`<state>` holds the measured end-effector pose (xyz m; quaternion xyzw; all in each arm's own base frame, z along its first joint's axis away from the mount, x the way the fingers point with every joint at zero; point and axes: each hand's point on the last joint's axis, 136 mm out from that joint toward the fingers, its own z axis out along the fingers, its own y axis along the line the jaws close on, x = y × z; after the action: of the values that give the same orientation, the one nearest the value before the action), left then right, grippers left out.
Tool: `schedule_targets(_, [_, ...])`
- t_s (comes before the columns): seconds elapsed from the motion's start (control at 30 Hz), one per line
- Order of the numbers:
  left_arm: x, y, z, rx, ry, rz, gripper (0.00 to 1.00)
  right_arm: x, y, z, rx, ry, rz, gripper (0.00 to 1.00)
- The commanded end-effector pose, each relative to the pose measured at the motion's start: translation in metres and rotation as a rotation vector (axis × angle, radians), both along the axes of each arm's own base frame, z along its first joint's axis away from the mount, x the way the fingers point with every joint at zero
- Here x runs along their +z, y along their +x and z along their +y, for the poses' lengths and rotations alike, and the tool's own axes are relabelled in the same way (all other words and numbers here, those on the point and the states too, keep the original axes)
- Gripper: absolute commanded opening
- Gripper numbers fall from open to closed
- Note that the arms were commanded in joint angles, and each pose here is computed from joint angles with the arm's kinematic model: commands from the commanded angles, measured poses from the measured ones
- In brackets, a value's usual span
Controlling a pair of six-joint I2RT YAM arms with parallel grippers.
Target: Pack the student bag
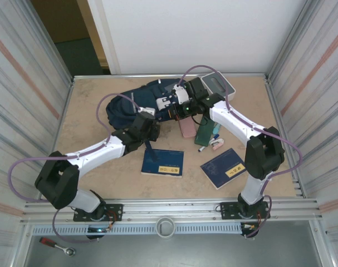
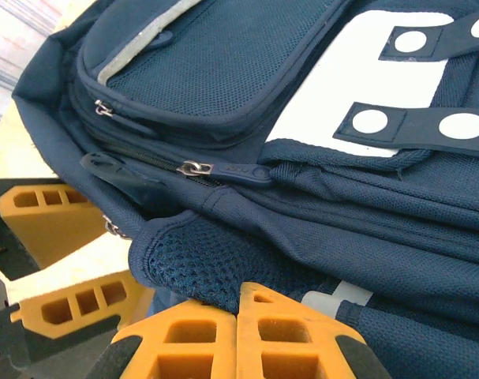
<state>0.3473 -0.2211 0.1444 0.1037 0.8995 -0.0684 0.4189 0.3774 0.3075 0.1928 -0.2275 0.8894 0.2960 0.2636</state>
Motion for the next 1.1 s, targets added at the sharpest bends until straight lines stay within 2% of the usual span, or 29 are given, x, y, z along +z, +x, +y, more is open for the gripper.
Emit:
schedule_targets(0.0, [0.013,0.017,0.002,0.042,0.049,-0.061,0.46,0.031,0.006,0.014,0.013,0.088,-0.032,0.00])
schedule_targets(0.33, [0.005,0.031,0.003,0.095,0.102,-0.058,0.33,0.033,0.003,0.022,0.029,0.130,-0.001,0.00])
schedule_targets(0.5, [0.006,0.034,0.005,0.100,0.136,-0.068,0.20,0.030,0.003,0.019,0.025,0.114,0.001,0.00])
schedule_targets(0.67, [0.005,0.031,0.011,0.089,0.162,-0.067,0.01,0.023,0.006,0.009,0.007,0.063,-0.012,0.00])
schedule_targets(0.87, [0.015,0.025,0.017,0.034,0.136,-0.078,0.00,0.012,0.011,-0.006,0.007,-0.043,-0.062,0.00])
schedule_targets(1.07, [0.020,0.020,0.042,0.026,0.061,-0.050,0.00,0.002,0.012,-0.020,0.016,-0.135,-0.089,0.00])
